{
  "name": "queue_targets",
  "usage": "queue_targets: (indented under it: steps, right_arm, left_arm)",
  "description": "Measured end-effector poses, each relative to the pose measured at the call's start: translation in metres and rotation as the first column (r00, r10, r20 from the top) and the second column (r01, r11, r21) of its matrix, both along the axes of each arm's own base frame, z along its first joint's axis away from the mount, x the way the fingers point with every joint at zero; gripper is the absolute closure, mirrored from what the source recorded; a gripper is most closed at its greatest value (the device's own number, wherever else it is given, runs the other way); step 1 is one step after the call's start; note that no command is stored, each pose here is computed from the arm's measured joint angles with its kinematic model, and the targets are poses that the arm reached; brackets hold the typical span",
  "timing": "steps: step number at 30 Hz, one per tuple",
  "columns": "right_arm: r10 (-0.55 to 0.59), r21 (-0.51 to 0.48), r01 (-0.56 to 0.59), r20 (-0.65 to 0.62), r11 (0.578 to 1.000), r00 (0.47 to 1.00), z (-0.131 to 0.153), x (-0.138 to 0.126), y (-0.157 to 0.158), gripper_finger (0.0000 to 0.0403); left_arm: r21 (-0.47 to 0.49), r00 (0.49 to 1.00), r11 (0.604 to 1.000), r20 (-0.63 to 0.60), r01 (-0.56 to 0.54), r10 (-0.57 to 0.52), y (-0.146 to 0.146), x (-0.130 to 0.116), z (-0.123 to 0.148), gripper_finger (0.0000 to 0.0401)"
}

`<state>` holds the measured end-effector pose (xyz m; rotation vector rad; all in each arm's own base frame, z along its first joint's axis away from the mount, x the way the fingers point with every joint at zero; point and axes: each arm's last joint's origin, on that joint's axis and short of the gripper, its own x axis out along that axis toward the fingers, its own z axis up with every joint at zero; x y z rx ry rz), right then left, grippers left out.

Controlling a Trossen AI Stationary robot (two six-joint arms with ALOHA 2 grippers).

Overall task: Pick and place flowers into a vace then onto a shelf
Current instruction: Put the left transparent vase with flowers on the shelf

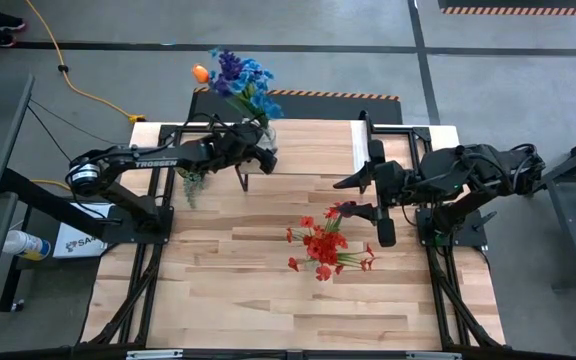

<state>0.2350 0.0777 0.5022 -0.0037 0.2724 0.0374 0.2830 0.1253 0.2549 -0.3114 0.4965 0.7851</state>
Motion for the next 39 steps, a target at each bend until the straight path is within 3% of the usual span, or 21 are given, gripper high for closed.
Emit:
queue_targets:
  steps: [4,15,39]
  right_arm:
    - [0.0,0.0,0.0,0.001,1.0,1.0,0.0,0.0,0.0,0.021]
    - [-0.007,-0.004,0.008,0.004,1.0,1.0,0.0,0.0,0.0,0.021]
    - [-0.008,-0.013,0.008,0.005,1.0,1.0,0.0,0.0,0.0,0.021]
  left_arm:
    - [-0.012,1.0,1.0,-0.027,-0.002,0.002,-0.001,-0.001,-0.002,0.0013]
    - [-0.016,0.999,1.0,-0.035,0.021,-0.022,-0.006,0.0,-0.002,0.006]
    - [0.004,0.999,0.999,0.032,0.034,-0.034,-0.013,-0.008,0.015,0.0052]
